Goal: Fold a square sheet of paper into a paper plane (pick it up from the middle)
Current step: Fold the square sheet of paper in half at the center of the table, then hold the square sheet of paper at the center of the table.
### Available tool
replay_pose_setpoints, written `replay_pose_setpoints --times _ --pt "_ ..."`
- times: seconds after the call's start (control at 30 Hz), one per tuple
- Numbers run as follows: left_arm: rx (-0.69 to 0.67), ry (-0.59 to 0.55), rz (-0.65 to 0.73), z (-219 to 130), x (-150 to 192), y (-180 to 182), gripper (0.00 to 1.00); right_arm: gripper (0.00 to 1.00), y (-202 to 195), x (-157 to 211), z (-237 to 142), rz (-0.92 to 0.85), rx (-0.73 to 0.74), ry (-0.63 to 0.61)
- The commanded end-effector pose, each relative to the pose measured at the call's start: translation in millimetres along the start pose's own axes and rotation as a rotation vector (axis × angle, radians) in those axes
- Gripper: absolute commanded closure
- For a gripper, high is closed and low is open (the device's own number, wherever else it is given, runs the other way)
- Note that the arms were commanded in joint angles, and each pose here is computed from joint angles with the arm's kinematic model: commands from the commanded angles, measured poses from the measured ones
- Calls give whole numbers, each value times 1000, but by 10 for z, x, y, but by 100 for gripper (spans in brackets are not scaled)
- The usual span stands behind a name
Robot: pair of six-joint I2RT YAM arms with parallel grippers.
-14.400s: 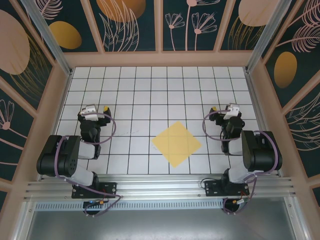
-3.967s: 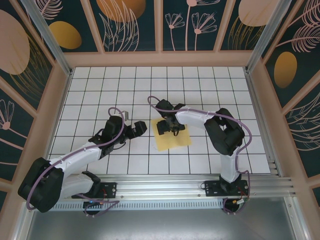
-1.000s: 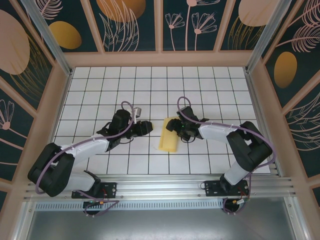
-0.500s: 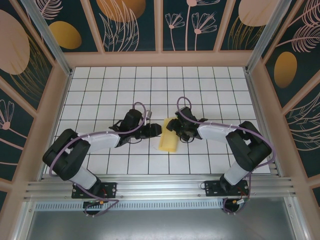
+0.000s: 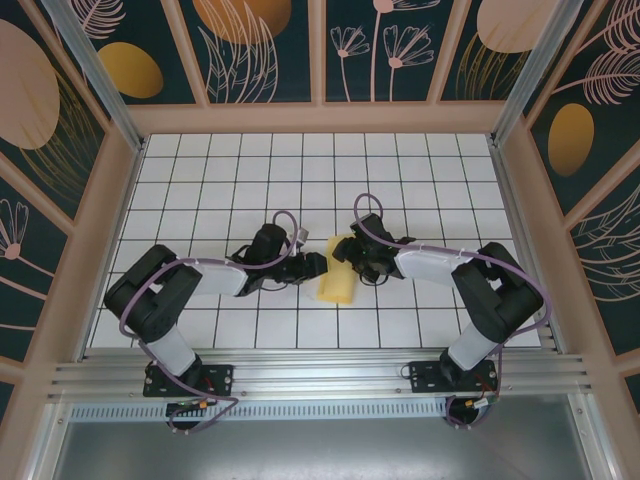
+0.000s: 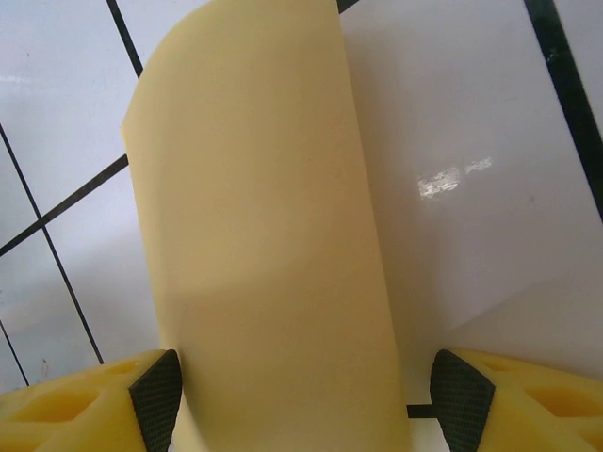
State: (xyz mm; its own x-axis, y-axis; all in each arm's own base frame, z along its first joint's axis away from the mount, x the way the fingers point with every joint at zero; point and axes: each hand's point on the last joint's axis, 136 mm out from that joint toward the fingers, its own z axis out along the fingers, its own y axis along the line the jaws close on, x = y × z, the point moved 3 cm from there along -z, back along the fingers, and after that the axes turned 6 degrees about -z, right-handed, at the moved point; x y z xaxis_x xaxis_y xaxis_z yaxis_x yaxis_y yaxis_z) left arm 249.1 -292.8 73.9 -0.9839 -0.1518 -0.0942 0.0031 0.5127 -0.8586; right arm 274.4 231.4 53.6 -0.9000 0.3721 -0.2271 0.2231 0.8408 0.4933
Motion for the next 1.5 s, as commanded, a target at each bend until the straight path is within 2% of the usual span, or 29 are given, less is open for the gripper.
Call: replay_pose_setpoints --times 0.0,0.47,0.57,1.03,1.13,1.23,1.3,1.47 --pt "42 39 -2 54 60 -7 50 25 -80 174 203 14 -6 55" --pt "110 68 -19 131 91 0 60 24 -67 192 208 12 -19 67" --pt "98 38 -21 111 62 11 67 24 -59 194 203 9 -22 70" --pt "81 49 -35 171 58 81 70 23 -27 195 196 -1 -34 76" --pt "74 44 -39 175 52 95 76 23 -13 193 188 -3 -39 77" --pt "59 27 -43 169 32 109 88 21 8 173 156 -12 -42 68" --pt "30 8 -38 159 6 135 90 20 64 138 100 -26 -62 54" --pt "-33 -17 -21 137 -33 186 100 8 252 -45 -219 -82 -111 -16"
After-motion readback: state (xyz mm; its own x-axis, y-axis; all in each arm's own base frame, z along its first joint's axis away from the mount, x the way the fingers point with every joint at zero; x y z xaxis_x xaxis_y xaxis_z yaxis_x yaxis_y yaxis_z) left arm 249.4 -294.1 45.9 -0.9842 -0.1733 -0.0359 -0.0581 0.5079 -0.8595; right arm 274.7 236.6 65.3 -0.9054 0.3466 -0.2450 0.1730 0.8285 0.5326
